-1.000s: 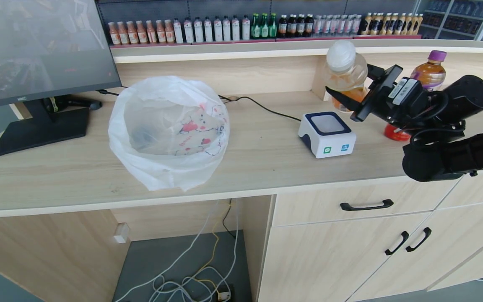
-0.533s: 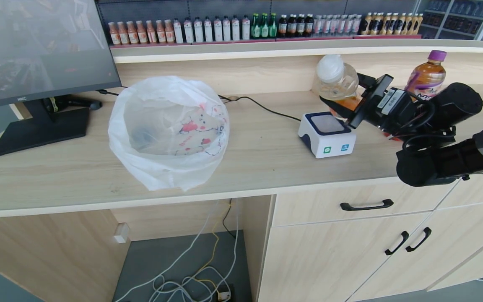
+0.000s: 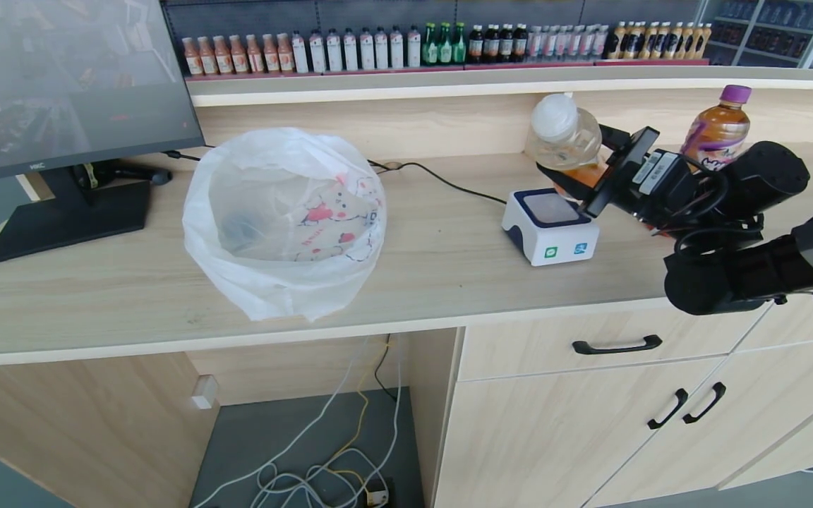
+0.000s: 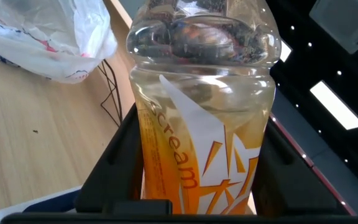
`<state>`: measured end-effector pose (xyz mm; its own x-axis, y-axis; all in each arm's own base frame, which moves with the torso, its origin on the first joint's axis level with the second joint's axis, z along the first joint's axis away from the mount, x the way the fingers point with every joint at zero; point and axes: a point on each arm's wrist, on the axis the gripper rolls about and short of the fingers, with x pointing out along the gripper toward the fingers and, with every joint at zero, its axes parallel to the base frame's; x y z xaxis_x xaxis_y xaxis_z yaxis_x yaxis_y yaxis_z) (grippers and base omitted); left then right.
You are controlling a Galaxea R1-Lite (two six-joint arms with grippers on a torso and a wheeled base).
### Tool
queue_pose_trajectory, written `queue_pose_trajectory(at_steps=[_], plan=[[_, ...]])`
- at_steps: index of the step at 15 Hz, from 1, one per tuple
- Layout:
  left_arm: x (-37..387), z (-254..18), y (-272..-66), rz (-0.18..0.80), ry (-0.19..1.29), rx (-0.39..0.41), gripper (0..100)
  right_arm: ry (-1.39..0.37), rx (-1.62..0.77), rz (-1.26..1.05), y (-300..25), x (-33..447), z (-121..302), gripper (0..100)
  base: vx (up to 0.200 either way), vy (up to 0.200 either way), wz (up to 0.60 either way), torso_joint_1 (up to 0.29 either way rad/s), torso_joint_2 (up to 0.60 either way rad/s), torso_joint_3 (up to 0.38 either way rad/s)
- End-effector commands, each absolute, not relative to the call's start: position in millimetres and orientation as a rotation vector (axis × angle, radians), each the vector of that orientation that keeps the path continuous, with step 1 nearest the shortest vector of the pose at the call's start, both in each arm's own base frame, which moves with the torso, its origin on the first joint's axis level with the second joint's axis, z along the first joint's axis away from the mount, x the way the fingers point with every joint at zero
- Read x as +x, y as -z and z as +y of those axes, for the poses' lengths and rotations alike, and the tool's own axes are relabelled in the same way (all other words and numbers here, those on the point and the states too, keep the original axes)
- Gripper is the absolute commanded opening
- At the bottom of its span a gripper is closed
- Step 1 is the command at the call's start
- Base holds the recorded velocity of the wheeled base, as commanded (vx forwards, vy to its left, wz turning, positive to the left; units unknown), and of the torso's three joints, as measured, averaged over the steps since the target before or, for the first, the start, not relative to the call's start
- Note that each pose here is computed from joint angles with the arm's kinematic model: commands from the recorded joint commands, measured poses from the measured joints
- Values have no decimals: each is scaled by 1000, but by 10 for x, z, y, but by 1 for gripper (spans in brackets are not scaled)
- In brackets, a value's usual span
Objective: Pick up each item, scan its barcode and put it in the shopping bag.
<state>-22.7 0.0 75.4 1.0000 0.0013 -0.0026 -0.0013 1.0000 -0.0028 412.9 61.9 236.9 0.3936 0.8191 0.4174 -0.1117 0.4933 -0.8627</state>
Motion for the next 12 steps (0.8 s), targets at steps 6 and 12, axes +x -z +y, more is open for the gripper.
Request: queue_pose_trajectory(at_steps=[6,12], plan=[[-227,0,-754,3,0,-3,100,-717,-848,-1001,-2363,4112,727,0,0,0,0,0,0,0],[-227,0,-754,3,0,-3,100,-710,-848,-1008,-2391,4101,732,0,0,0,0,0,0,0]])
